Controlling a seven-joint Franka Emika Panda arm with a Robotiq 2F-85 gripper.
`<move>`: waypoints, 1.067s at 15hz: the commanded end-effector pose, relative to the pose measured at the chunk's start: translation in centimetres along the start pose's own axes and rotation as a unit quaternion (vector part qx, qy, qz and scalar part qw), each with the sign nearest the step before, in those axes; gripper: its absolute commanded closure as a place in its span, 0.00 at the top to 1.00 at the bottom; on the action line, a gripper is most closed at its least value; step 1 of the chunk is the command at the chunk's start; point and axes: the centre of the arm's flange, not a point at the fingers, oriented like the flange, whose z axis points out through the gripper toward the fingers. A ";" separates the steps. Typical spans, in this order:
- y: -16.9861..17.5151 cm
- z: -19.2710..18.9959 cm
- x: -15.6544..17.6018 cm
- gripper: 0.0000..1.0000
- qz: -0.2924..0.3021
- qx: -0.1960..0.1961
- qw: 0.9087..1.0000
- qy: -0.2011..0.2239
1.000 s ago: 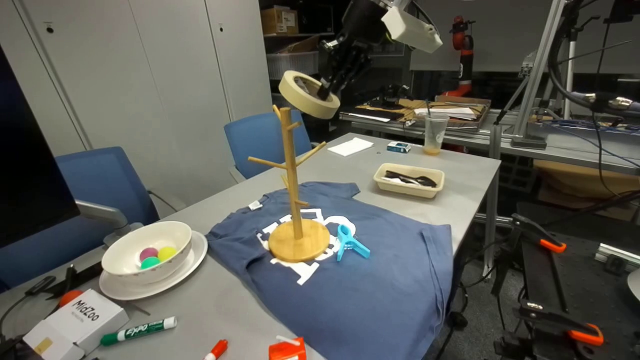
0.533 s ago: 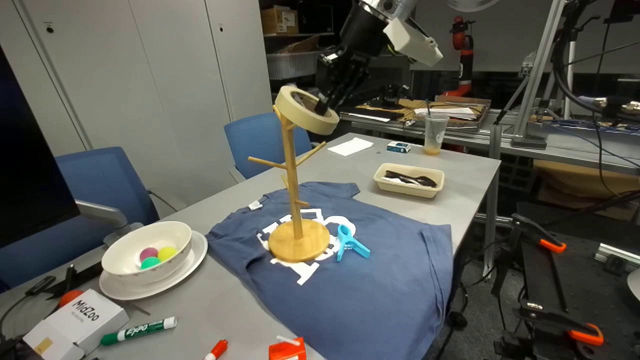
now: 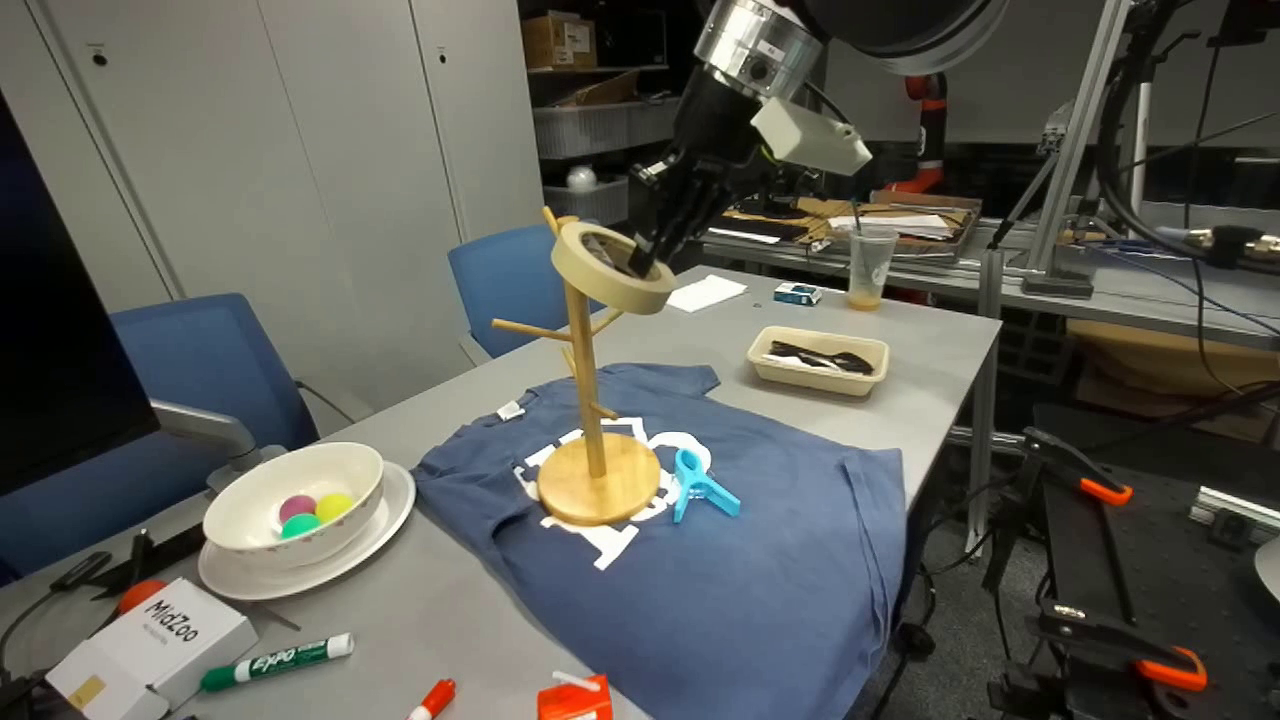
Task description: Hang the white masking tape on the wooden stand
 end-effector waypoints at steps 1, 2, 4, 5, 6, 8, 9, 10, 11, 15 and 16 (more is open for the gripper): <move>0.0 1.1 0.3 0.06 0.001 0.009 1.000 0.006; 0.0 1.1 0.4 0.06 0.001 0.007 1.000 0.008; 0.1 1.1 0.4 0.06 0.001 0.003 1.000 0.011; 0.1 1.1 0.4 0.06 0.000 0.000 1.000 0.014; 0.2 1.0 0.4 0.47 0.000 -0.002 1.000 0.014; 0.4 1.2 0.3 0.56 0.000 -0.006 1.000 0.013; 0.4 1.3 0.3 0.62 0.000 -0.007 1.000 0.011; 0.5 1.4 0.2 0.71 -0.001 -0.009 1.000 0.011; 0.6 1.5 0.1 0.78 -0.001 -0.010 1.000 0.010; 0.9 1.7 0.1 1.00 -0.001 -0.010 1.000 0.002; 1.0 1.7 0.1 1.00 -0.002 -0.009 1.000 -0.008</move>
